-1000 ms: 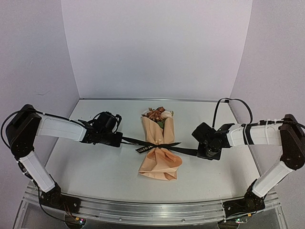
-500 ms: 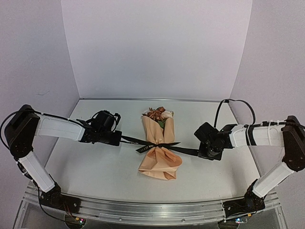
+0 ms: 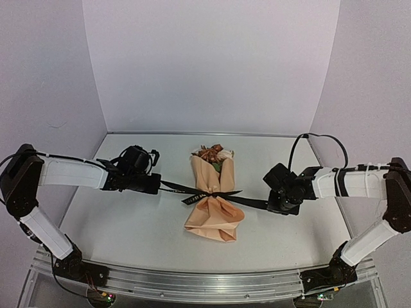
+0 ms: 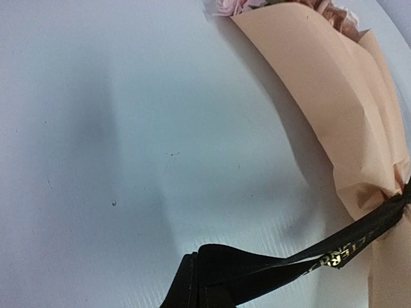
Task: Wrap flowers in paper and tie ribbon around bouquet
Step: Tie the half-tied ribbon around the folded bouquet, then reset both arms
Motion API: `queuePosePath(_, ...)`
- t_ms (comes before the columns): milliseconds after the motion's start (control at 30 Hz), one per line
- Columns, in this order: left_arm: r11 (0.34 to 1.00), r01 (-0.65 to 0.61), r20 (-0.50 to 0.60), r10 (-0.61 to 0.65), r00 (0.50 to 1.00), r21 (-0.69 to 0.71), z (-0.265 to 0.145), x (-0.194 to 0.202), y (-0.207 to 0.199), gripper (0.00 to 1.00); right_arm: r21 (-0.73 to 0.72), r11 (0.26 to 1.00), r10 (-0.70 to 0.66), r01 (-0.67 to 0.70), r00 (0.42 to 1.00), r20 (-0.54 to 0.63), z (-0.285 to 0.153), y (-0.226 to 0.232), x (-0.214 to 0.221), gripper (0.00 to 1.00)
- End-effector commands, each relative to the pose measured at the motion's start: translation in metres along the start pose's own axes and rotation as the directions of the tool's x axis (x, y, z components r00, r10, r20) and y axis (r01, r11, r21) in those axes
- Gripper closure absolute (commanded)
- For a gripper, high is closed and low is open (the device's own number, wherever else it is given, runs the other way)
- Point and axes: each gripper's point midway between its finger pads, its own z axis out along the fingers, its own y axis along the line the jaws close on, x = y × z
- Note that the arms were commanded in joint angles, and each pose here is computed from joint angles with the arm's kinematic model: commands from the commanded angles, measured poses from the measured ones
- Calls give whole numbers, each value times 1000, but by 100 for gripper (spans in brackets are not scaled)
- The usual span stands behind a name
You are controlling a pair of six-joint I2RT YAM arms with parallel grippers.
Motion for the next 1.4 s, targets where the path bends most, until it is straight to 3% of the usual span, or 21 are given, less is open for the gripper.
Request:
queuePosePath(0, 995, 90, 19, -90, 996, -47, -18, -7, 19, 92, 56, 997, -55, 54, 998, 11, -19, -7, 0, 97)
queuePosePath(167, 990, 134, 3, -135, 991, 50, -20, -3, 1, 78, -16, 997, -70, 69, 998, -4, -26, 19, 4, 77)
queuePosePath(300, 981, 168, -6, -168, 986, 100, -24, -4, -8, 60, -65, 996, -62, 61, 998, -12, -31, 29, 6, 60)
queuePosePath(467, 968, 204, 35, -211, 977, 149, -43, -19, -15, 44, -133, 990, -39, 38, 999, 1, -43, 36, 2, 37)
queuePosePath(533, 961, 214, 67, -228, 971, 177, -55, -29, -19, 27, -160, 987, -32, 34, 999, 17, -50, 40, -3, 26)
queuePosePath(600, 954, 217, 101, -242, 965, 209, -66, -41, -24, 18, -191, 981, -27, 34, 999, 40, -59, 44, -10, 16)
queuePosePath(633, 950, 218, 118, -248, 961, 223, -71, -48, -26, 6, -207, 978, -23, 35, 998, 58, -65, 47, -15, 12)
queuePosePath(667, 948, 218, 134, -253, 958, 234, -76, -54, -28, 2, -220, 975, -18, 34, 997, 77, -72, 49, -21, 7)
queuePosePath(733, 942, 217, 173, -265, 949, 254, -87, -69, -32, 0, -235, 972, 3, 26, 992, 124, -83, 50, -34, 2)
queuePosePath(867, 936, 227, 250, -295, 922, 269, -110, -98, -34, 0, -266, 964, 82, -23, 973, 214, -108, 47, -59, 2)
queuePosePath(1067, 936, 303, 332, -348, 877, 180, -128, -133, -19, 0, -311, 947, 178, -74, 930, 321, -136, 37, -83, 2)
queuePosePath(1367, 951, 284, 361, -309, 880, 122, -129, -149, -15, 0, -325, 943, 215, -76, 884, 416, -162, 21, -101, 2)
